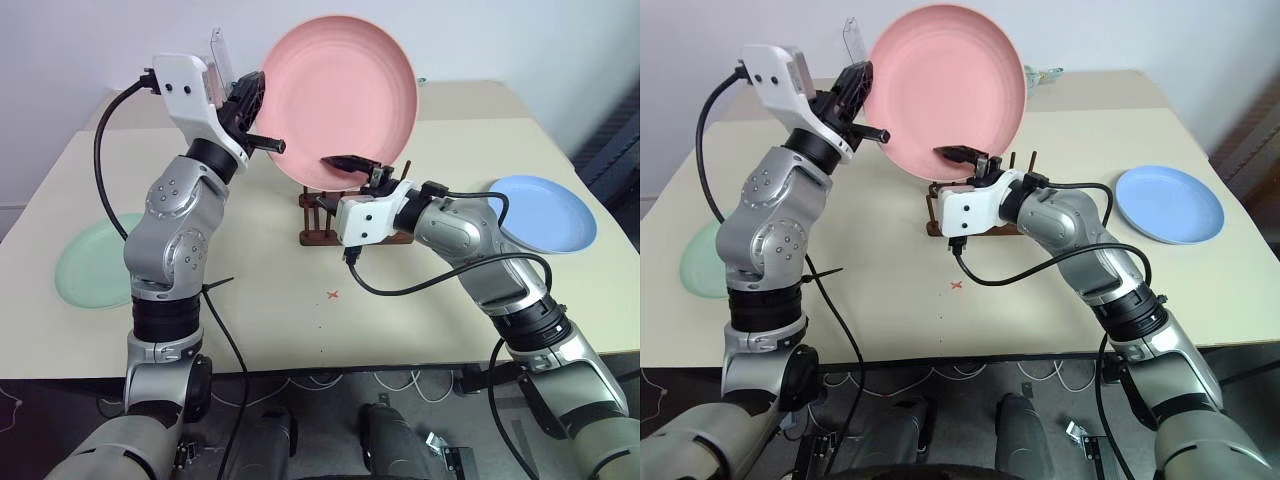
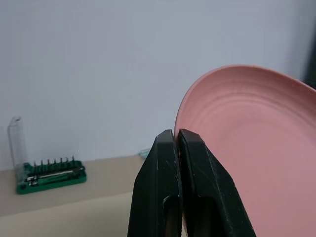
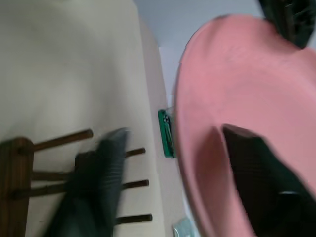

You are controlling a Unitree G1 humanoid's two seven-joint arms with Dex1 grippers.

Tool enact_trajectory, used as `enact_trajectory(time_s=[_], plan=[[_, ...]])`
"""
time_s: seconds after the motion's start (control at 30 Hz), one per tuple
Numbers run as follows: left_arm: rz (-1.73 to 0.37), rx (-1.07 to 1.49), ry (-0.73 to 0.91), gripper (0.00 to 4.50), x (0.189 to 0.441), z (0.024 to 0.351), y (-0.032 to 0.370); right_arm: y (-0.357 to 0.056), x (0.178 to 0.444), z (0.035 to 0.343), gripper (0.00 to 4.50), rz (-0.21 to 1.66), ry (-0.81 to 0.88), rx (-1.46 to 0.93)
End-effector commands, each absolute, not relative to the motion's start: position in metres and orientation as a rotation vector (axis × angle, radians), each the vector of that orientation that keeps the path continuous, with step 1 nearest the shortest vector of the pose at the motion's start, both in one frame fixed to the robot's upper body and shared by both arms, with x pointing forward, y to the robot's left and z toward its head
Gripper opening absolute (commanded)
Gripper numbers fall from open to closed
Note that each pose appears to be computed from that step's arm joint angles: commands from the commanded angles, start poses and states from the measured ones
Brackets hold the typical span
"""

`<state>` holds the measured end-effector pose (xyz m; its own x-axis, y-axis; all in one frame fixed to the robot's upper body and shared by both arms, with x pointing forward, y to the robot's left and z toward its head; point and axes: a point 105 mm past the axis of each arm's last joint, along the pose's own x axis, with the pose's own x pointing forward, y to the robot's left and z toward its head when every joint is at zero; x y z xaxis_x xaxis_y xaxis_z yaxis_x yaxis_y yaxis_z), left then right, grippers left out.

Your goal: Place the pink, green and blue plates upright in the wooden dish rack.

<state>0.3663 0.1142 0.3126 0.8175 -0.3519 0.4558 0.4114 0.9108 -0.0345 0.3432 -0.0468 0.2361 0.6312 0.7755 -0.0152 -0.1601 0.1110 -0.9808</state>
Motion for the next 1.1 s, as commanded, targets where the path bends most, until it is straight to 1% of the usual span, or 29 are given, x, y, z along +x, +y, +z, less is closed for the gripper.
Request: enact_trajectory(time_s=[0.03, 0.1, 0.17, 0.27, 0.37, 0.47, 0.57, 0.6, 0.7, 0.73, 0.77, 0.83, 0.9, 0.97, 1.03, 1.1], plan=[[-0.422, -0.14, -0.514, 0.0, 0.356, 0.325, 0.114, -0.052, 0.344, 0.247, 0.92, 0.692, -0.639, -1.318], [-0.418, -0.142, -0.512, 0.0, 0.357, 0.326, 0.116, -0.053, 0.345, 0.248, 0.02, 0.678, -0.647, -1.324], [-0.417, -0.175, -0.507, 0.0, 0.359, 0.326, 0.118, -0.053, 0.346, 0.249, 0.02, 0.665, -0.654, -1.327], [-0.39, -0.275, -0.52, 0.87, 0.361, 0.329, 0.129, -0.055, 0.347, 0.249, 0.0, 0.651, -0.652, -1.336], [-0.324, -0.375, -0.554, 2.36, 0.363, 0.337, 0.147, -0.058, 0.349, 0.25, 0.0, 0.632, -0.65, -1.336], [-0.191, -0.471, -0.604, 3.86, 0.365, 0.344, 0.181, -0.074, 0.355, 0.259, 0.0, 0.568, -0.642, -1.323], [-0.153, -0.395, -0.579, 3.86, 0.368, 0.336, 0.196, -0.097, 0.358, 0.28, 0.0, 0.484, -0.64, -1.174], [-0.188, -0.303, -0.551, 3.86, 0.369, 0.328, 0.194, -0.105, 0.355, 0.29, 0.0, 0.483, -0.641, -1.054], [-0.287, -0.135, -0.479, 3.86, 0.368, 0.306, 0.185, -0.113, 0.346, 0.303, 0.0, 0.532, -0.636, -0.819], [-0.372, -0.088, -0.429, 3.86, 0.363, 0.289, 0.179, -0.116, 0.339, 0.313, 0.0, 0.579, -0.624, -0.617], [-0.436, -0.059, -0.392, 3.86, 0.359, 0.277, 0.175, -0.117, 0.333, 0.318, 0.0, 0.63, -0.611, -0.476], [-0.574, -0.011, -0.265, 3.86, 0.347, 0.242, 0.17, -0.114, 0.311, 0.328, 0.0, 0.8, -0.582, -0.131], [-0.659, -0.004, -0.179, 3.86, 0.337, 0.221, 0.169, -0.112, 0.297, 0.328, 0.0, 0.894, -0.544, 0.043], [-0.706, -0.007, -0.144, 3.86, 0.33, 0.213, 0.168, -0.114, 0.293, 0.327, 0.0, 0.916, -0.507, 0.111], [-0.809, 0.019, -0.054, 3.86, 0.313, 0.19, 0.163, -0.12, 0.305, 0.312, 0.0, 0.853, -0.42, 0.191], [-0.868, 0.022, 0.015, 3.86, 0.301, 0.174, 0.16, -0.122, 0.309, 0.301, 0.0, 0.838, -0.364, 0.259]])
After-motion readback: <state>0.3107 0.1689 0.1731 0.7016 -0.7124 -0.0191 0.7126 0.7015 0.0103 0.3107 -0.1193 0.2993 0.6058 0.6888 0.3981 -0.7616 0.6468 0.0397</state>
